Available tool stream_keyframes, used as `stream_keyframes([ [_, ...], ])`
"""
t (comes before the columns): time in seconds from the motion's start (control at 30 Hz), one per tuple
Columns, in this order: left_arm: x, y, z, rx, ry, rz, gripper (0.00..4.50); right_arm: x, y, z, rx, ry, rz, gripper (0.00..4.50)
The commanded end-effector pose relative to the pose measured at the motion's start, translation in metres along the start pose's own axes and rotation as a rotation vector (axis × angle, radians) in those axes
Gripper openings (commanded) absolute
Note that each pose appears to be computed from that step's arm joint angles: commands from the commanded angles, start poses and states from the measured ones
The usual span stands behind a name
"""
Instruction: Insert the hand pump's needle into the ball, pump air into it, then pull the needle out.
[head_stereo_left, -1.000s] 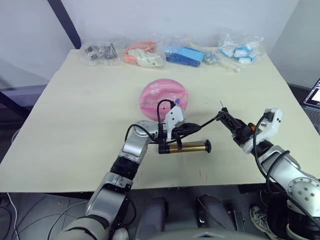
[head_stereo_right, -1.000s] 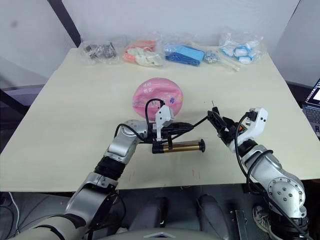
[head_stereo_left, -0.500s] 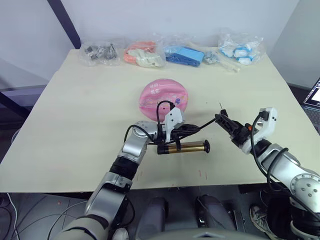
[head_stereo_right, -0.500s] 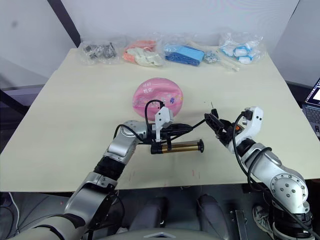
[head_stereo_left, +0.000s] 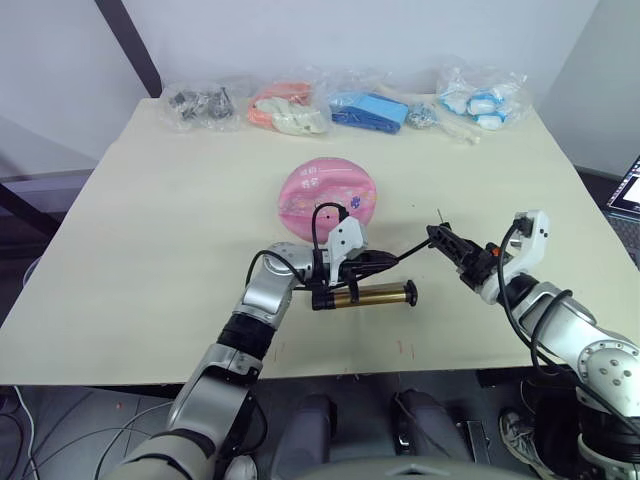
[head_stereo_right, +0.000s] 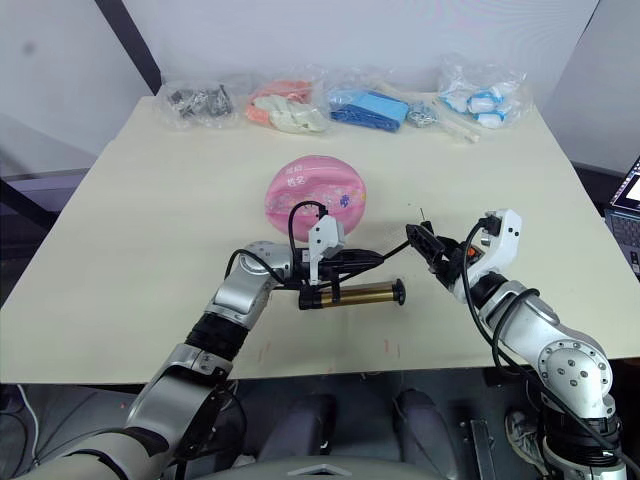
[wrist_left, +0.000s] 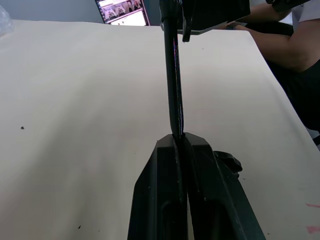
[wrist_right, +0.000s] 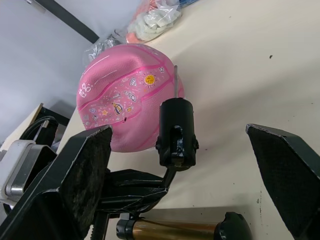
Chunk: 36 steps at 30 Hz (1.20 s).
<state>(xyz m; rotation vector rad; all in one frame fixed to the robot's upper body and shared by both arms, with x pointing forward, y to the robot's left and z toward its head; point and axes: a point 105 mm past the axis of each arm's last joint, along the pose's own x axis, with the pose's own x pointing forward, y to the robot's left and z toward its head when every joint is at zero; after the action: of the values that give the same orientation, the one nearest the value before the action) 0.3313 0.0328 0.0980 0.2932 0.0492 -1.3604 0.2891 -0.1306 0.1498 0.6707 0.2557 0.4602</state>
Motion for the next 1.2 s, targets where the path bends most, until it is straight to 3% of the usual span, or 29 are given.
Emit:
stream_keyframes([
  [0.03, 0.003, -0.001, 0.01, 0.042, -0.021, -0.011, 0.01, -0.001, 0.005, 0.009, -0.019, -0.03, 0.019, 4.5],
  [0.2, 0.004, -0.003, 0.009, 0.046, -0.02, -0.018, 0.01, -0.001, 0.004, 0.009, -0.018, -0.037, 0.012, 4.5],
  [0.23, 0.004, -0.003, 0.009, 0.044, -0.02, -0.018, 0.0, -0.001, 0.004, 0.009, -0.018, -0.036, 0.01, 4.25],
  [0.3, 0.004, -0.004, 0.008, 0.043, -0.02, -0.018, 0.0, -0.001, 0.002, 0.008, -0.021, -0.035, 0.004, 3.42],
  [0.33, 0.004, -0.004, 0.008, 0.042, -0.02, -0.017, 0.0, -0.001, 0.002, 0.007, -0.021, -0.035, 0.001, 3.24],
  [0.53, 0.004, -0.004, 0.007, 0.039, -0.018, -0.016, 0.0, -0.002, -0.002, 0.007, -0.029, -0.037, -0.017, 0.42],
  [0.93, 0.0, 0.0, 0.01, -0.002, -0.049, 0.013, 0.0, -0.003, -0.001, 0.004, -0.036, -0.02, -0.001, 0.33],
  [1.03, -0.005, 0.002, 0.013, 0.004, -0.056, 0.026, 0.92, -0.003, 0.004, 0.005, -0.038, -0.026, 0.025, 0.33],
  [1.1, -0.007, 0.001, 0.018, 0.009, -0.063, 0.027, 1.98, -0.003, 0.005, 0.005, -0.044, -0.023, 0.035, 0.33],
  [1.13, -0.008, 0.001, 0.021, 0.008, -0.069, 0.028, 2.09, -0.003, 0.006, 0.005, -0.048, -0.021, 0.042, 0.33],
  [1.2, -0.011, -0.002, 0.025, 0.018, -0.072, 0.021, 3.02, -0.004, 0.007, 0.005, -0.055, -0.019, 0.055, 0.33],
])
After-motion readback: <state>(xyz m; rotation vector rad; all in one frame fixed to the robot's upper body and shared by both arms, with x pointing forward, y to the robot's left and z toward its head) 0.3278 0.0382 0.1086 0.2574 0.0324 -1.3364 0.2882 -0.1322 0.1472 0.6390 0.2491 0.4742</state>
